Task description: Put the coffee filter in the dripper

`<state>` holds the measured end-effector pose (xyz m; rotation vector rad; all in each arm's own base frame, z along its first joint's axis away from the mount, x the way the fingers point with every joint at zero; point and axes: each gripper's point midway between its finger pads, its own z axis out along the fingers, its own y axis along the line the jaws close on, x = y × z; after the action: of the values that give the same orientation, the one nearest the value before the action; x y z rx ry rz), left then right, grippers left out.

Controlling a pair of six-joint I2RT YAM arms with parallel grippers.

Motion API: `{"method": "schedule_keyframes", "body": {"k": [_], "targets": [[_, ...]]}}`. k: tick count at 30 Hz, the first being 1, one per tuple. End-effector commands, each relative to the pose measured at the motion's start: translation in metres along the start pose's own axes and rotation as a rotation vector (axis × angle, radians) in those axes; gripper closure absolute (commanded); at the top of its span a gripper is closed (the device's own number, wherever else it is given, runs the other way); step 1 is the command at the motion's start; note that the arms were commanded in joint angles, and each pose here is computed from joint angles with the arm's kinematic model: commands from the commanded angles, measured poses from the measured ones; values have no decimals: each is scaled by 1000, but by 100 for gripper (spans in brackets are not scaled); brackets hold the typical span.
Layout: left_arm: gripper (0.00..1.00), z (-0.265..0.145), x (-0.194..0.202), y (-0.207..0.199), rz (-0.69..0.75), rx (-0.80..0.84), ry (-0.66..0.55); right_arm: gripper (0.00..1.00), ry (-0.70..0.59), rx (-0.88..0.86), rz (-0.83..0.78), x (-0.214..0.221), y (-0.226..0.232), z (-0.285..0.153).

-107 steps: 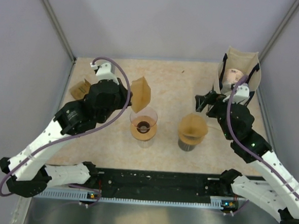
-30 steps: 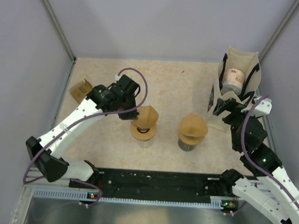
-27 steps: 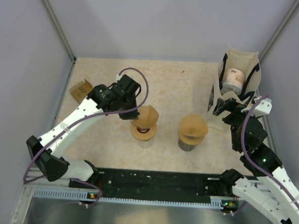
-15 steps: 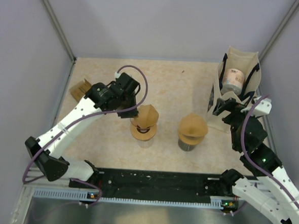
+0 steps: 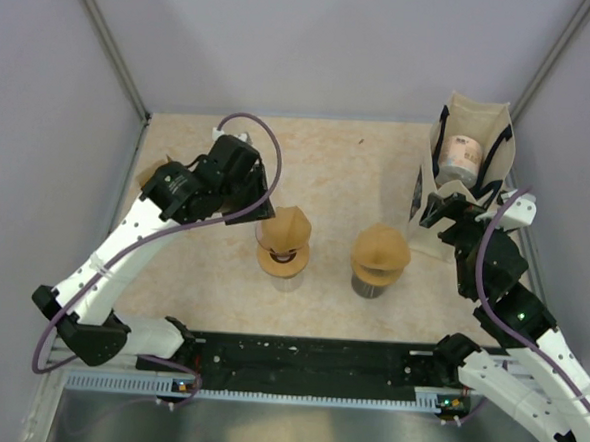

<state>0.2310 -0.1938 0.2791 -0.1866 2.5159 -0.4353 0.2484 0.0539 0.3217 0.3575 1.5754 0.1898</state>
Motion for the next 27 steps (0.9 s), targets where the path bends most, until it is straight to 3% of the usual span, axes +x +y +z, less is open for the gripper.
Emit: {"method": "schedule_keyframes", "body": {"k": [1,9,17,27], "targets": [[47,-25,-20,-24,20,129,-80,1,-21,-17,18,-5,4,0],[48,-11,-15,-51,42,238,-32,1,-19,-7,10,-4,3,1],[48,11,7,-27,59,133,37,1,-25,2,9,-4,0,1],[45,25,17,-25,59,171,26,1,-15,-8,11,-3,3,2]]}}
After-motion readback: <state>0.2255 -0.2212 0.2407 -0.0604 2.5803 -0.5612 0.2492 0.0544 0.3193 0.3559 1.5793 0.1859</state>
